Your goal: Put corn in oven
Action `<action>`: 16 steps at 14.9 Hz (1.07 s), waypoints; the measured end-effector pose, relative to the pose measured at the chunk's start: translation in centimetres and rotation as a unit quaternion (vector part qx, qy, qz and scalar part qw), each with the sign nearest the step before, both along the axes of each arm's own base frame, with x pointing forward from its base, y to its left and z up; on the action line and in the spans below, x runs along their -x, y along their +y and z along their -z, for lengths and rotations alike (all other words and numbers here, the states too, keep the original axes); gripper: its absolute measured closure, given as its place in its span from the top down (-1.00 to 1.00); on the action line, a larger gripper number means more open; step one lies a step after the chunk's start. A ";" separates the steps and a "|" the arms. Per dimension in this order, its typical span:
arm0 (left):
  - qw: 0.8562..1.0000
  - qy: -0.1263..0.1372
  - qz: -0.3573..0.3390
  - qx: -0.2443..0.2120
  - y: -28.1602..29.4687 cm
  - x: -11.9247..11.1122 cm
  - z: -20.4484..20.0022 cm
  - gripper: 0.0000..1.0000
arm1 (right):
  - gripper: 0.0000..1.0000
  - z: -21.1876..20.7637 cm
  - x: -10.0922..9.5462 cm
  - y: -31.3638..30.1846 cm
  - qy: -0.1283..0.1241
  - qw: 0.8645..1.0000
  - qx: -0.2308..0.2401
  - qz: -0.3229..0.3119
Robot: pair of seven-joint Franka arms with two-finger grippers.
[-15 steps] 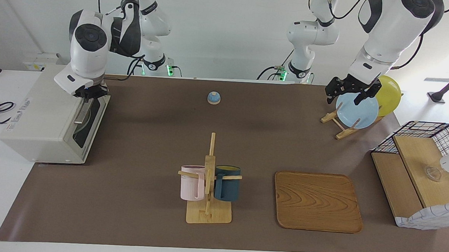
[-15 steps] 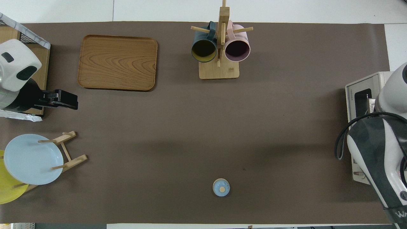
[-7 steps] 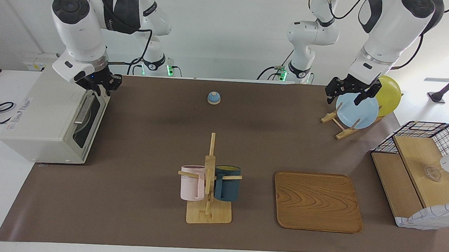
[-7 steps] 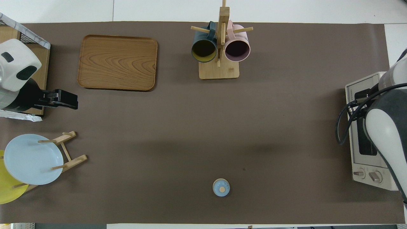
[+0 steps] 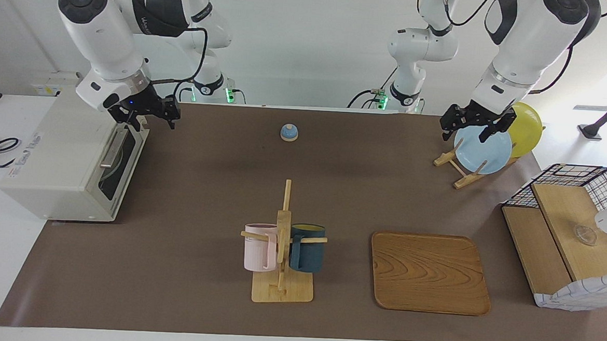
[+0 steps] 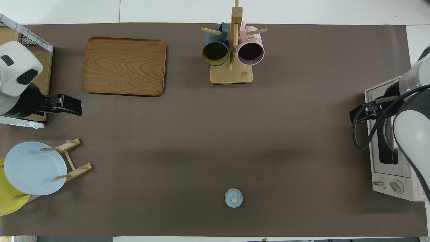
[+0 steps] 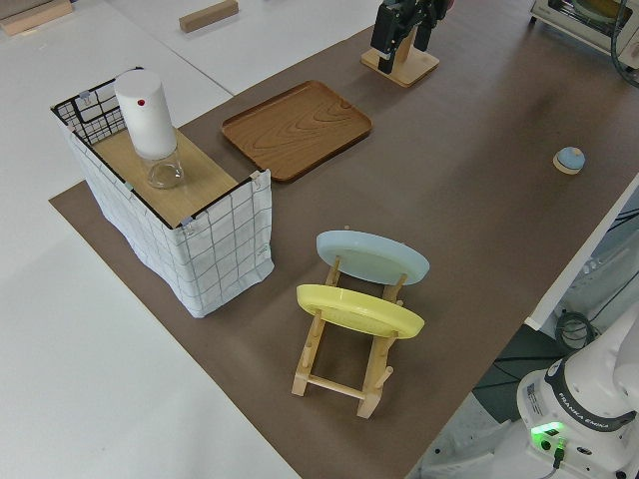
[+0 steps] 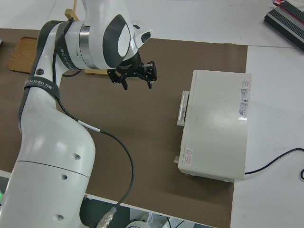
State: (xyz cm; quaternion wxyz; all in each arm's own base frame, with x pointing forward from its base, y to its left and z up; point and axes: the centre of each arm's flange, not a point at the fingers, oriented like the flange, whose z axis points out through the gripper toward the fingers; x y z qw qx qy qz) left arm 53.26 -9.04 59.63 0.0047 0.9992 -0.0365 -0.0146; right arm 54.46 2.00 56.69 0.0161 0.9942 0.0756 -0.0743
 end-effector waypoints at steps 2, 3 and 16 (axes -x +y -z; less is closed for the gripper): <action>1.000 0.000 -0.001 0.000 0.1 0.0 0.0 1.00 | 1.00 -0.4 -0.1 -0.1 -0.004 1.000 0.000 0.001; 1.000 0.000 -0.001 0.000 0.1 0.0 0.0 1.00 | 1.00 -0.4 -0.1 -0.1 -0.004 1.000 0.000 0.001; 1.000 0.000 -0.006 0.000 0.7 -0.1 0.0 1.00 | 1.00 -1.4 -0.1 0.9 -0.022 0.999 0.004 0.029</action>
